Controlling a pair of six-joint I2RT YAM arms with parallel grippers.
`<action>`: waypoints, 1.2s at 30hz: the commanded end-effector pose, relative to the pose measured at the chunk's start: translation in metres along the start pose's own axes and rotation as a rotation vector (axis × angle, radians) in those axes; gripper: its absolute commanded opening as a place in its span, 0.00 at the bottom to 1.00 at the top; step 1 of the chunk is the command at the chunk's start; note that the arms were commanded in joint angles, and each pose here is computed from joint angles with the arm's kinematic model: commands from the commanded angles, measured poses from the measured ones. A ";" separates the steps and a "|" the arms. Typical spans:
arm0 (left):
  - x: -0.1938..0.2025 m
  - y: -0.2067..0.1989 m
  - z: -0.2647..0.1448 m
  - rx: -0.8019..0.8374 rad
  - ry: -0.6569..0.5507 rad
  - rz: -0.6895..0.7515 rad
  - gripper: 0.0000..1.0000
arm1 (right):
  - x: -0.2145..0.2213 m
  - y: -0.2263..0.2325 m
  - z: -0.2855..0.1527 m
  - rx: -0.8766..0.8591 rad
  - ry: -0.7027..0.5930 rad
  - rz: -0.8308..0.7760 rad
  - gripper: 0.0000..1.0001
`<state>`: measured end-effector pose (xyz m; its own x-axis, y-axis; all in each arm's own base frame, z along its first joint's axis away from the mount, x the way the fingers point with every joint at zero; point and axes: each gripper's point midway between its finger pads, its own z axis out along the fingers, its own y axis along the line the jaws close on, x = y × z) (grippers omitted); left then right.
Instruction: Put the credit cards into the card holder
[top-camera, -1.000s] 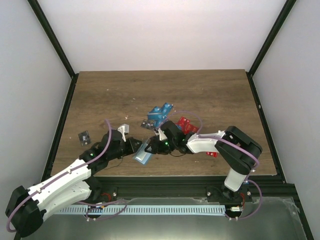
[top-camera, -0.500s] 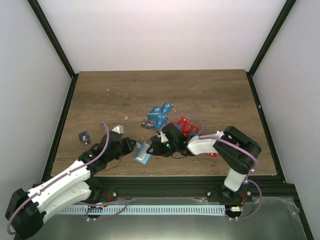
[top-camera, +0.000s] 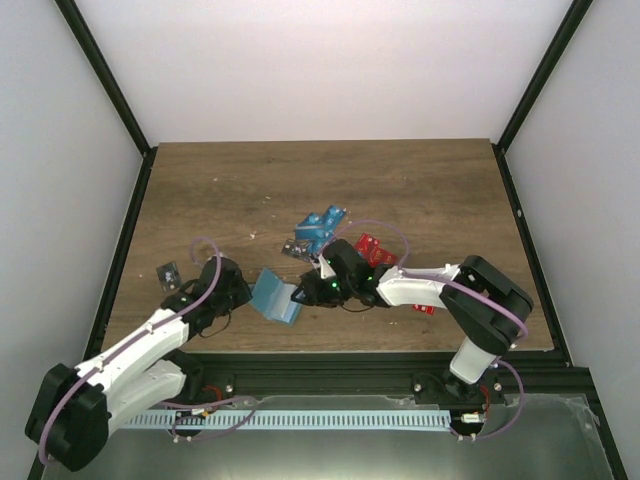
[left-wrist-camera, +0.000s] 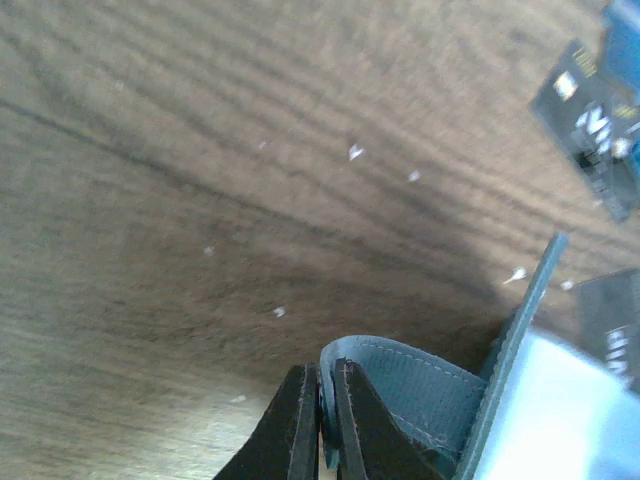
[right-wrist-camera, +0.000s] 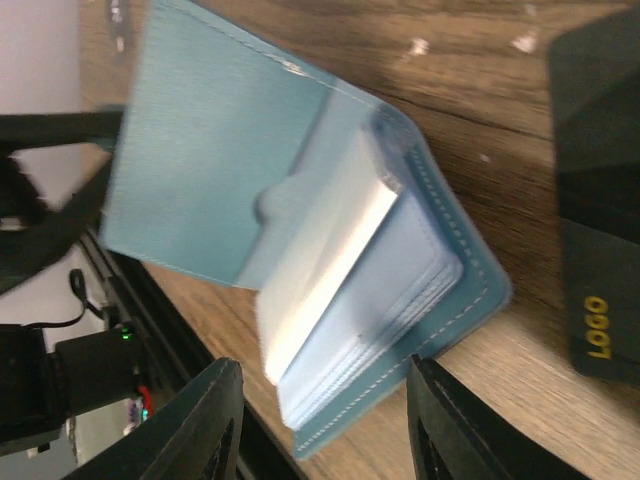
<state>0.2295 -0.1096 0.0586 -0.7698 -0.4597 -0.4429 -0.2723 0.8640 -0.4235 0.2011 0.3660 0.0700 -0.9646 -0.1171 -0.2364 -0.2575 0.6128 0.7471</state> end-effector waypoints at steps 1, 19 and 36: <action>0.020 0.013 0.011 -0.028 0.080 0.031 0.04 | -0.011 0.031 -0.007 -0.073 -0.010 -0.043 0.47; 0.021 -0.019 -0.010 0.172 0.068 0.049 0.04 | -0.022 0.042 -0.010 -0.043 -0.019 -0.080 0.45; 0.028 -0.014 -0.003 0.159 0.091 0.055 0.04 | -0.009 -0.013 0.018 0.088 0.007 0.011 0.45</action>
<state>0.2084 -0.1297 0.0515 -0.8311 -0.3969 -0.3895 -0.1625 0.8432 -0.5124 0.2124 0.3765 0.0646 -0.9650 -0.1321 -0.2267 -0.2570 0.6499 0.7153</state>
